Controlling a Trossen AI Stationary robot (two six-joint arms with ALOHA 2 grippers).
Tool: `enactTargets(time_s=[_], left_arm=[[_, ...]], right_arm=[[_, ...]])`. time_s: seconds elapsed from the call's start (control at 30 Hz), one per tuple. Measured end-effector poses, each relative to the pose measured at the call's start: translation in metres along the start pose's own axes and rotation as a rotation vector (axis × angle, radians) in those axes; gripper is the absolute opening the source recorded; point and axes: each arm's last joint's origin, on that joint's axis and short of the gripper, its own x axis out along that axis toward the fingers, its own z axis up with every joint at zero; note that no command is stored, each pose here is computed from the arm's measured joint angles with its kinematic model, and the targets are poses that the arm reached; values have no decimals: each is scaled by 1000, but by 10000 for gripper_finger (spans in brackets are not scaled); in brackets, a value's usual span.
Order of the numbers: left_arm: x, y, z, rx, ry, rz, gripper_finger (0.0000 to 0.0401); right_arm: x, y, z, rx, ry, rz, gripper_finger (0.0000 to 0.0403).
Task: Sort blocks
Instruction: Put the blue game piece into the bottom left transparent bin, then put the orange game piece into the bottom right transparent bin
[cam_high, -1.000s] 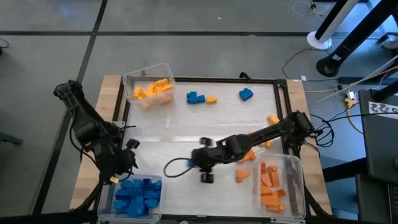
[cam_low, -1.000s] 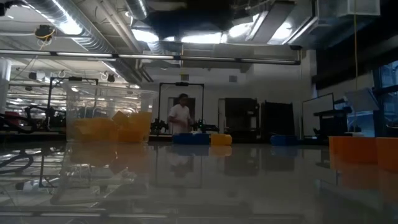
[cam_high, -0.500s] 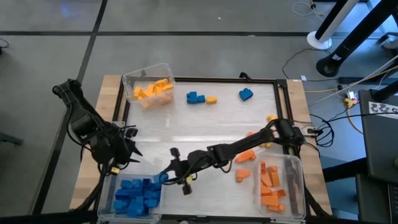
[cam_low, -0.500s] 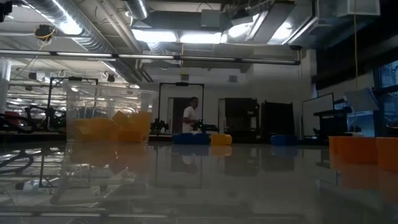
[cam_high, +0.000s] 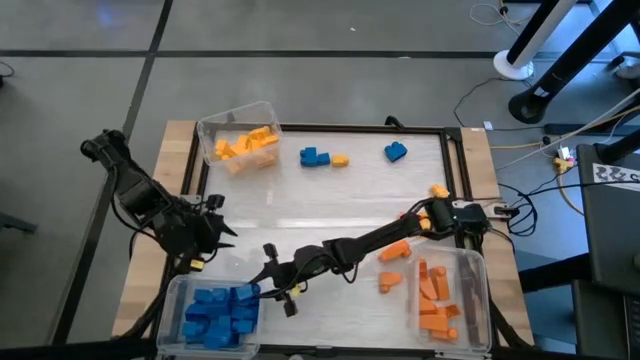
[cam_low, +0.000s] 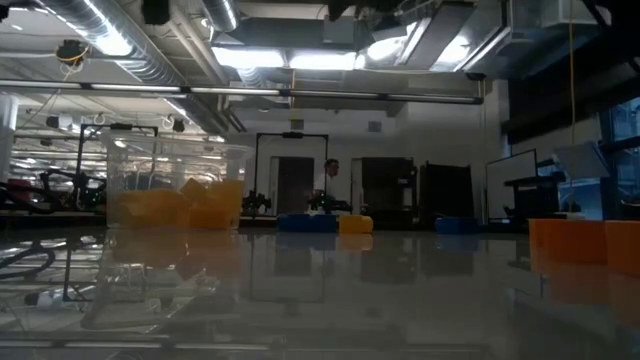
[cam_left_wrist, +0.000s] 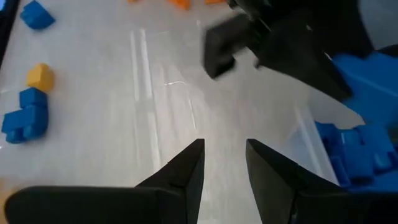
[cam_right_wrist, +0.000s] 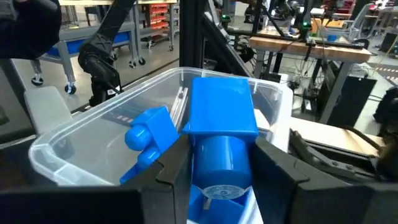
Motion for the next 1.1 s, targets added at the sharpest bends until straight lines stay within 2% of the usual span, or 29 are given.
enactTargets(time_s=[0.23,0.4,0.83,0.93,1.1], left_arm=[[3,6,2,-32,4,33,108],[4,9,3,-39,7,47,108],[6,13,4,-42,9,63,108],[6,13,4,-49,9,63,108],[6,13,4,-62,8,63,108]], right_arm=[[15,1,-4,-4,-26,74,134],[17,1,-6,-4,-20,76,137],[17,1,-7,-4,-9,75,246],[17,-3,-8,-3,-9,75,259],[13,-12,0,-36,-36,186,263]])
